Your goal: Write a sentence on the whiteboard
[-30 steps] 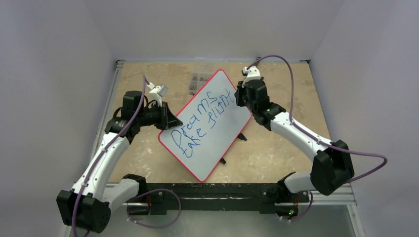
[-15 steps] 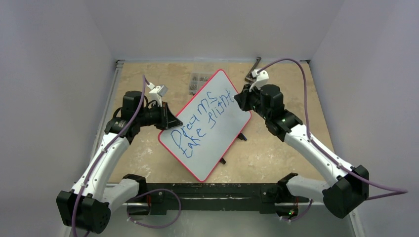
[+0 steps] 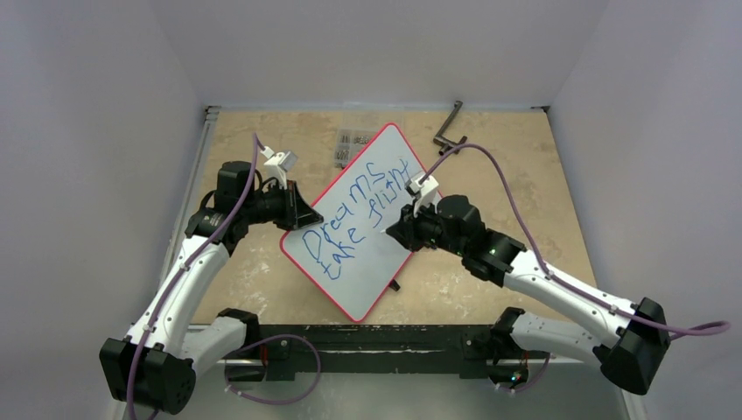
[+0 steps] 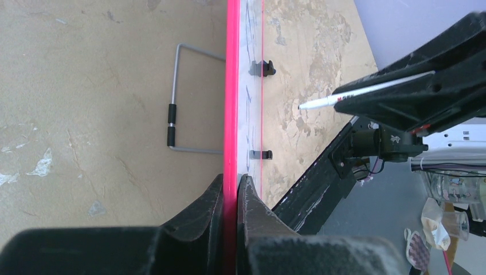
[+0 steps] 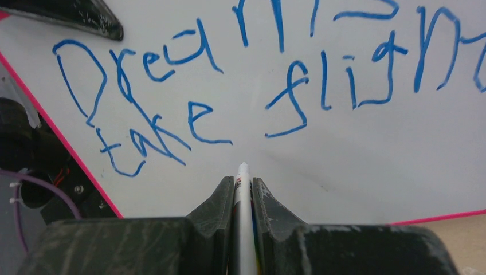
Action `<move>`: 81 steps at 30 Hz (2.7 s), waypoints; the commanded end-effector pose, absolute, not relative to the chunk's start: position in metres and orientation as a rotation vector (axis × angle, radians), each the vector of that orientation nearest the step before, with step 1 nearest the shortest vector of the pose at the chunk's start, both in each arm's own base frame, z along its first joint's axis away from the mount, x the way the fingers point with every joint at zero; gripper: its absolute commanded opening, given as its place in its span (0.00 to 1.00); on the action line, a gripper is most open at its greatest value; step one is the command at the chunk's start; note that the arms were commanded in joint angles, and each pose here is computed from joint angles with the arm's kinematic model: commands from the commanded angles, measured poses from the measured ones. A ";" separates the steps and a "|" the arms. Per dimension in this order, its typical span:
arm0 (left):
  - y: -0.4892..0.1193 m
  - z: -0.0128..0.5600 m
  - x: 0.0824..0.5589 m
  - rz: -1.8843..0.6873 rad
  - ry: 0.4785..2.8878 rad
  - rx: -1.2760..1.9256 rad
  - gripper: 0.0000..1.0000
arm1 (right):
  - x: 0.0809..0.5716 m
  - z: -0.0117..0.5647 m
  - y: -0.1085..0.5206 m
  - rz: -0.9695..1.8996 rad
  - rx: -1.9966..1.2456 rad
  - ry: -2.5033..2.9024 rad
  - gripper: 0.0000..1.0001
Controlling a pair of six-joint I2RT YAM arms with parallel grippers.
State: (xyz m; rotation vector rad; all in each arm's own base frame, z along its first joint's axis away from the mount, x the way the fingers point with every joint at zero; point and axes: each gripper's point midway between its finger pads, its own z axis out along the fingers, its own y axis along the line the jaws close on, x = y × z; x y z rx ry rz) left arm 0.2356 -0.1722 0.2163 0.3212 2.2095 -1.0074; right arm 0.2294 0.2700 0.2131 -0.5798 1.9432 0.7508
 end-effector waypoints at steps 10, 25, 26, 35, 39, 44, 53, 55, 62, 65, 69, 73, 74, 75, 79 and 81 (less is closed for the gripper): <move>-0.154 0.204 0.251 -0.801 2.194 0.394 0.00 | 0.170 0.173 0.286 0.811 -0.703 1.905 0.00; -0.154 0.204 0.250 -0.802 2.194 0.394 0.00 | 0.140 0.177 0.345 0.925 -0.818 1.807 0.00; -0.154 0.204 0.250 -0.803 2.193 0.395 0.00 | 0.140 0.179 0.347 0.929 -0.820 1.800 0.00; -0.155 0.206 0.249 -0.809 2.187 0.399 0.00 | 0.143 0.188 0.355 0.928 -0.825 1.769 0.00; -0.155 0.206 0.249 -0.809 2.189 0.399 0.00 | 0.149 0.188 0.356 0.904 -0.813 1.773 0.00; -0.155 0.206 0.250 -0.808 2.188 0.398 0.00 | 0.157 0.181 0.354 0.850 -0.784 1.793 0.00; -0.154 0.206 0.250 -0.801 2.189 0.397 0.00 | 0.160 0.152 0.347 0.785 -0.786 1.865 0.00; -0.153 0.205 0.250 -0.799 2.189 0.396 0.00 | 0.160 0.146 0.345 0.768 -0.792 1.882 0.00; -0.154 0.206 0.250 -0.800 2.189 0.396 0.00 | 0.157 0.127 0.336 0.738 -0.796 1.932 0.00; -0.154 0.206 0.250 -0.800 2.189 0.396 0.00 | 0.155 0.119 0.332 0.733 -0.793 1.957 0.00; -0.153 0.205 0.250 -0.798 2.190 0.395 0.00 | 0.152 0.108 0.327 0.728 -0.786 1.986 0.00; -0.153 0.205 0.250 -0.798 2.189 0.395 0.00 | 0.148 0.098 0.322 0.730 -0.780 2.018 0.00; -0.153 0.206 0.250 -0.798 2.188 0.396 0.00 | 0.147 0.094 0.320 0.730 -0.777 2.029 0.00; -0.153 0.206 0.250 -0.798 2.188 0.396 0.00 | 0.145 0.091 0.319 0.729 -0.775 2.039 0.00; -0.153 0.205 0.250 -0.798 2.190 0.395 0.00 | 0.141 0.079 0.312 0.724 -0.766 2.075 0.00; -0.153 0.205 0.250 -0.798 2.190 0.395 0.00 | 0.139 0.074 0.309 0.725 -0.763 2.091 0.00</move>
